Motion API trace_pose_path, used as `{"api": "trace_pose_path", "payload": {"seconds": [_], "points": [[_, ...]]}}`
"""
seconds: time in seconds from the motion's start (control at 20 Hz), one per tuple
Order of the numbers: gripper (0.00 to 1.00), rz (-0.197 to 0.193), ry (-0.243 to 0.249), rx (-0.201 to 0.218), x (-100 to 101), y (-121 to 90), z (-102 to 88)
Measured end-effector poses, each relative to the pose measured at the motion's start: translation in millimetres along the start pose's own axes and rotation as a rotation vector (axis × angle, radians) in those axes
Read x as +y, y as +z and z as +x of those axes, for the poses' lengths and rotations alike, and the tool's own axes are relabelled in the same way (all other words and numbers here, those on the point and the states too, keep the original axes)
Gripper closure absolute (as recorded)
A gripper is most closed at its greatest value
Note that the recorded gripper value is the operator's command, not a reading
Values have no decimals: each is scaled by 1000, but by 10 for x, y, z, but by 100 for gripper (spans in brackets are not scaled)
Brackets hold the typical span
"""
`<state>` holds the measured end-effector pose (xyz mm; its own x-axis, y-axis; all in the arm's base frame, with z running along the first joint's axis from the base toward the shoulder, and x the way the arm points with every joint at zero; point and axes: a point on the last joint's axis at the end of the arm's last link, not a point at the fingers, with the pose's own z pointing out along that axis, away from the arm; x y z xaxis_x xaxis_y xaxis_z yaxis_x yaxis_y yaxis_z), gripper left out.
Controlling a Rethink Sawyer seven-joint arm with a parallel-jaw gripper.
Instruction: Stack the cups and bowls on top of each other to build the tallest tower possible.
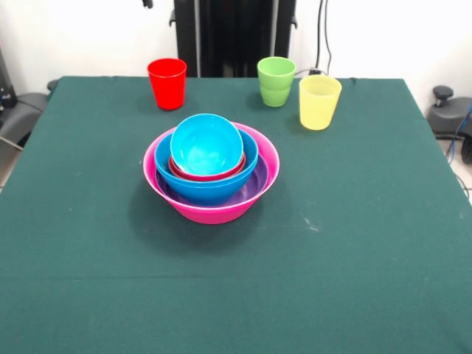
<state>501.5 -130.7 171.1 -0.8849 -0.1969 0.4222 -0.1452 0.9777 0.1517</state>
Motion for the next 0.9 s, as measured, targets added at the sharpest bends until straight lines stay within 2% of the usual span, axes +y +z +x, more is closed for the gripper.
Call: {"api": "trace_pose_path", "payload": {"seconds": [0.25, 0.65, 0.9], "points": [[0, 11, -5, -34, -20, -55, -75], [0, 8, -3, -91, -71, 43, -149], [0, 31, 14, -134, -182, 133, 46]]}}
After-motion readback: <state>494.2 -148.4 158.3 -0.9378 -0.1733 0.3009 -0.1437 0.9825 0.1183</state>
